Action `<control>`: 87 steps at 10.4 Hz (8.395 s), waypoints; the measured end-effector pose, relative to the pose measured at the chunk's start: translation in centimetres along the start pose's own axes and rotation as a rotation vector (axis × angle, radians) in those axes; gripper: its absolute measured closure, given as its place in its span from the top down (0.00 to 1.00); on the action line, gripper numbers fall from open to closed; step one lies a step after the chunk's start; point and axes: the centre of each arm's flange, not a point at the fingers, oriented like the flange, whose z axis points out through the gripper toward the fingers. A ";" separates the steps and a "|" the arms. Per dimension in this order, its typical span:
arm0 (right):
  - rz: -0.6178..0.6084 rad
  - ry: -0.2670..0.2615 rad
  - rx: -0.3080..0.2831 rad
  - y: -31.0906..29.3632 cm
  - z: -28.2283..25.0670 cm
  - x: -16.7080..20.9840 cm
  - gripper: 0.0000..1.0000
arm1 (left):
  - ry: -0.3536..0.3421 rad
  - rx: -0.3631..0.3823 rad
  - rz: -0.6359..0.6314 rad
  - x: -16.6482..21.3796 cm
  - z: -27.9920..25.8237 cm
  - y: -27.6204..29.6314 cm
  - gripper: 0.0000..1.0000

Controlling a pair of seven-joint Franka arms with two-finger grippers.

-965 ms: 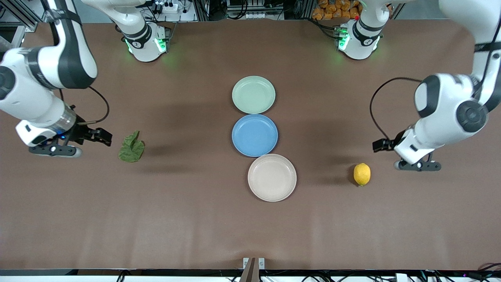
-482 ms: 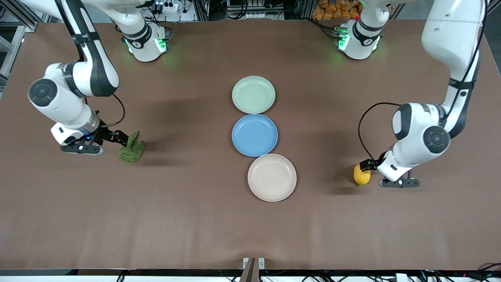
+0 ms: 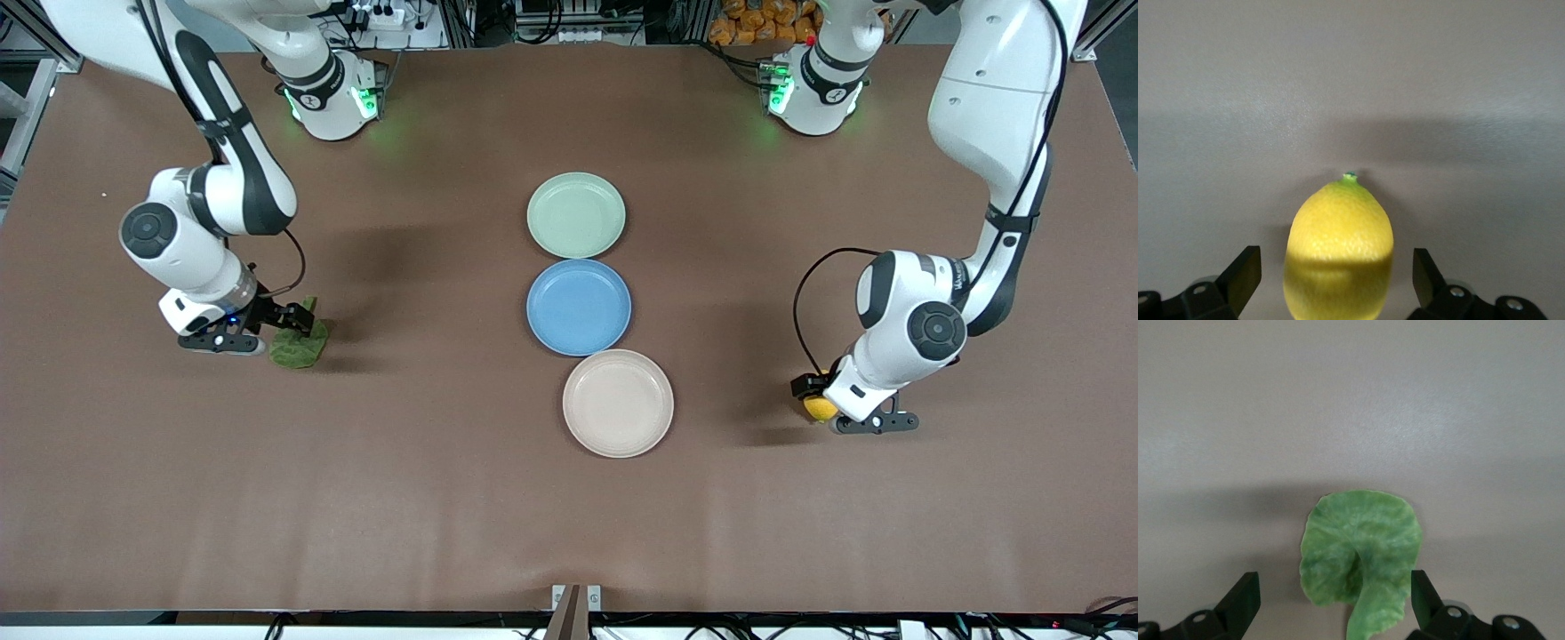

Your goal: Place lemon and lettuce in plates

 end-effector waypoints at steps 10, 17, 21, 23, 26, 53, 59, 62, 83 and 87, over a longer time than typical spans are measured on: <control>0.030 0.011 0.009 1.6 7.0 -0.9 0.90 | 0.079 -0.031 -0.093 1.4 -2.8 2.7 0.66; 0.029 -0.004 0.006 1.6 6.3 -0.2 0.11 | 0.146 -0.163 -0.223 -4.5 -9.4 25.7 0.66; 0.026 -0.172 -0.017 1.2 1.7 2.5 0.11 | 0.088 -0.153 -0.238 -7.3 -4.9 30.9 0.66; 0.025 -0.168 -0.007 -0.1 -0.1 3.0 0.11 | 0.067 -0.136 -0.244 -7.2 -2.5 30.7 0.66; 0.071 -0.166 0.033 -6.8 -1.0 2.2 0.11 | 0.058 -0.130 -0.245 -7.1 -1.5 30.7 0.66; -0.090 -0.310 0.181 -47.9 -3.8 -23.1 0.79 | 0.044 0.059 -0.073 -6.1 -40.2 6.5 1.00; -0.041 -0.334 0.133 -46.1 -6.0 -17.6 1.00 | 0.065 0.050 -0.022 -6.1 -42.0 3.9 1.00; -0.053 -0.346 0.100 -42.6 -6.9 -13.8 1.00 | 0.093 0.046 -0.035 -6.8 -43.8 3.1 1.00; 0.023 -0.307 -0.018 -7.5 -16.1 12.3 1.00 | 0.051 -0.013 0.113 -7.3 -45.1 -1.0 1.00; 0.035 -0.230 -0.016 -5.0 -21.5 13.3 1.00 | 0.048 -0.035 0.077 -7.0 -45.1 -2.8 1.00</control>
